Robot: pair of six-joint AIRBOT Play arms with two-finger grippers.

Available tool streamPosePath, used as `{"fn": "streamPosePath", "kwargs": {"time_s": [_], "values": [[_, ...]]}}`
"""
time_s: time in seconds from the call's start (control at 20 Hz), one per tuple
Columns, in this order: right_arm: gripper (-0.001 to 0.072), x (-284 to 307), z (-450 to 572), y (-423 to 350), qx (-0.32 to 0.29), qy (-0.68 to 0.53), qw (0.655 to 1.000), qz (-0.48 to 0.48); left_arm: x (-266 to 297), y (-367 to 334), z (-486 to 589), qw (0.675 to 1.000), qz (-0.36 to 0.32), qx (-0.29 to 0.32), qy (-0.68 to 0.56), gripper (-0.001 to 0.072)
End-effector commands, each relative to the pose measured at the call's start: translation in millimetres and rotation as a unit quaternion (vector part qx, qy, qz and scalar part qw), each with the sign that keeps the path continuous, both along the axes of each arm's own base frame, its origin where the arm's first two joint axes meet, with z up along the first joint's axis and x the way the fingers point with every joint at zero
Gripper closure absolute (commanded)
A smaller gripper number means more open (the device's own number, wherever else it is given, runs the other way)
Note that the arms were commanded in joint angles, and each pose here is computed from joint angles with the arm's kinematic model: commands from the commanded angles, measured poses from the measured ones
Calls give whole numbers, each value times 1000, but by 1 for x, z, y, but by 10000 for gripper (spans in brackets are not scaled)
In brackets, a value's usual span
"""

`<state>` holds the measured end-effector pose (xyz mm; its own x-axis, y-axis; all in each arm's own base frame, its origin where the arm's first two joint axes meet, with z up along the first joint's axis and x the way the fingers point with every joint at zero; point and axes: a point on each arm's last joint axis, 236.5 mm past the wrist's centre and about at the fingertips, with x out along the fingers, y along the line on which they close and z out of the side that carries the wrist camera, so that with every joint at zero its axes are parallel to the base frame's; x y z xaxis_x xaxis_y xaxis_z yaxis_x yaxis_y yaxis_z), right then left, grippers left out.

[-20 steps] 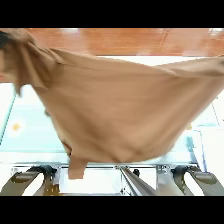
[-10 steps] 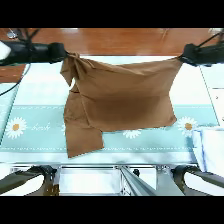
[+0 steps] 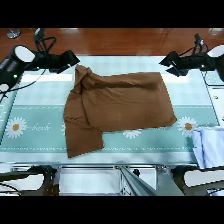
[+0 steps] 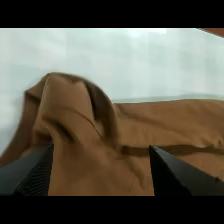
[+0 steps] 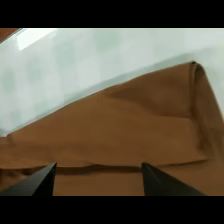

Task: Fold the shirts.

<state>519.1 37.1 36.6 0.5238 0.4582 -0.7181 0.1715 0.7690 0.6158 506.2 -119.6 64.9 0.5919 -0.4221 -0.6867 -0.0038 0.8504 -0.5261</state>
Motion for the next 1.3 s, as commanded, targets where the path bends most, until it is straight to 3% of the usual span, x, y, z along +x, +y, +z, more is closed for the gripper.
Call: {"fn": "streamPosePath", "kwargs": {"time_s": [0.0, 0.1, 0.2, 0.3, 0.45, 0.55, 0.8, 1.05, 1.25], "values": [[97, -50, 8, -32, -31, 37, 996, 72, -20, 49, -4, 998, -8, 19, 55, 5], [97, -87, 17, -71, -88, 67, 992, 67, -43, 94, -10, 995, 3, 28, 99, 5], [96, -119, 22, -99, -115, 67, 991, 25, -82, 104, -20, 987, -32, -13, 160, 5], [96, -156, 8, -96, -100, 66, 993, 7, -114, 95, -26, 975, -59, -94, 195, 5], [96, -207, -20, -65, -69, 64, 995, -20, -154, 102, -58, 963, -9, -137, 233, 5], [97, -231, -29, -45, -48, 54, 997, -35, -177, 105, -83, 958, 19, -145, 245, 5], [97, -262, -35, -7, 8, 51, 998, -30, -208, 88, -122, 950, 15, -167, 265, 5], [97, -264, -35, -4, 12, 54, 998, -27, -216, 81, -131, 950, -5, -161, 266, 6], [97, -264, -35, -4, 14, 55, 998, -31, -205, 74, -144, 954, 22, -141, 263, 6]]}}
